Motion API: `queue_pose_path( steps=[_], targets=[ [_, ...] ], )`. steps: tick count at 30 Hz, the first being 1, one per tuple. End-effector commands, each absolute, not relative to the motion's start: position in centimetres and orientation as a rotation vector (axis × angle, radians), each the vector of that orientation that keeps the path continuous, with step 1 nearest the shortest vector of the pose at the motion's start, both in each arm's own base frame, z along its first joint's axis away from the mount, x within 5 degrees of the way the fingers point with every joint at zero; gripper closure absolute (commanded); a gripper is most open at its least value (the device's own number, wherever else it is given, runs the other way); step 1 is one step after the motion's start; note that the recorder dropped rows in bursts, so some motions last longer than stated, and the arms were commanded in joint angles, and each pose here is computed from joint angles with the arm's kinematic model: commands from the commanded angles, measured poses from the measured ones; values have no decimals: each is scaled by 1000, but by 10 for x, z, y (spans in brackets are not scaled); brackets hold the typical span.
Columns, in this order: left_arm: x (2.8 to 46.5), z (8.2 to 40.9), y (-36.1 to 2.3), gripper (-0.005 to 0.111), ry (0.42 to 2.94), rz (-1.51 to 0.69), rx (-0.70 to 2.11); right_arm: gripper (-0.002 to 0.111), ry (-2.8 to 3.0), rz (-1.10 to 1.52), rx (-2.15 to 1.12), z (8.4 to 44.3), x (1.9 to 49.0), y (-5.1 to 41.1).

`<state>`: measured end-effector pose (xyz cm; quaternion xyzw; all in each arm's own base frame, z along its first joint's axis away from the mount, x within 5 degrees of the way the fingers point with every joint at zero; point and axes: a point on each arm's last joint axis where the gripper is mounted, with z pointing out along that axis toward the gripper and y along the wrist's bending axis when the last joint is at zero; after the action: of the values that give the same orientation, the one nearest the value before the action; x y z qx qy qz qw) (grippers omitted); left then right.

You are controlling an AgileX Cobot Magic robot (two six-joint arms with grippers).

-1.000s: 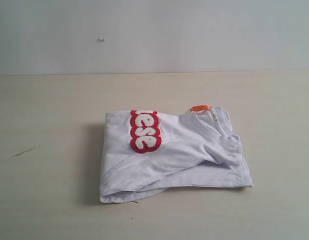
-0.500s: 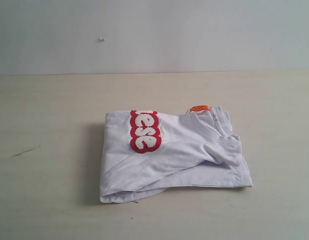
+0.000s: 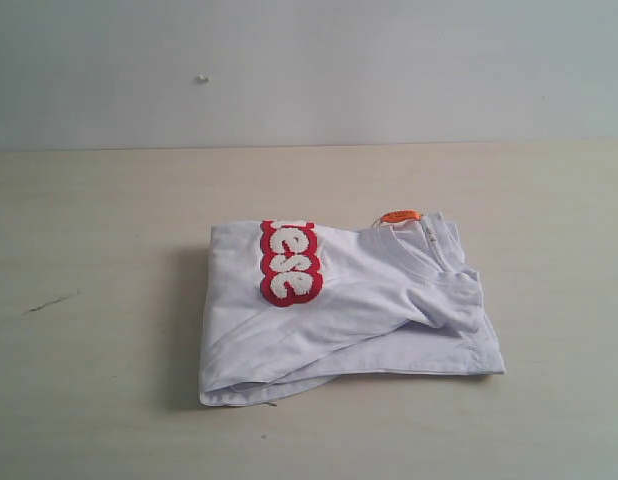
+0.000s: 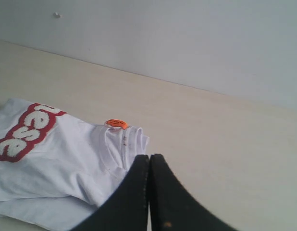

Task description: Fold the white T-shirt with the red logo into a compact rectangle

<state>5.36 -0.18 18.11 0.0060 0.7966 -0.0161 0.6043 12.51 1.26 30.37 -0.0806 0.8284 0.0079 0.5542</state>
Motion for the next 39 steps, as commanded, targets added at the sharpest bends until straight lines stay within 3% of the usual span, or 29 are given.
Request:
queue_pose_path(
  steps=[1, 7, 22, 39],
  targets=[
    [53, 181, -2, 107, 1836, -41, 4, 108, 1937, -45, -142, 294, 114, 4],
    [53, 181, -2, 107, 1836, -41, 4, 108, 1917, -65, -28, 262, 97, -4],
    [53, 181, -2, 107, 1836, -41, 4, 108, 1815, -121, 25, 226, 75, -7],
    [53, 181, -2, 107, 1836, -39, 7, 108, 1751, -113, 85, 214, 62, -7]
  ],
)
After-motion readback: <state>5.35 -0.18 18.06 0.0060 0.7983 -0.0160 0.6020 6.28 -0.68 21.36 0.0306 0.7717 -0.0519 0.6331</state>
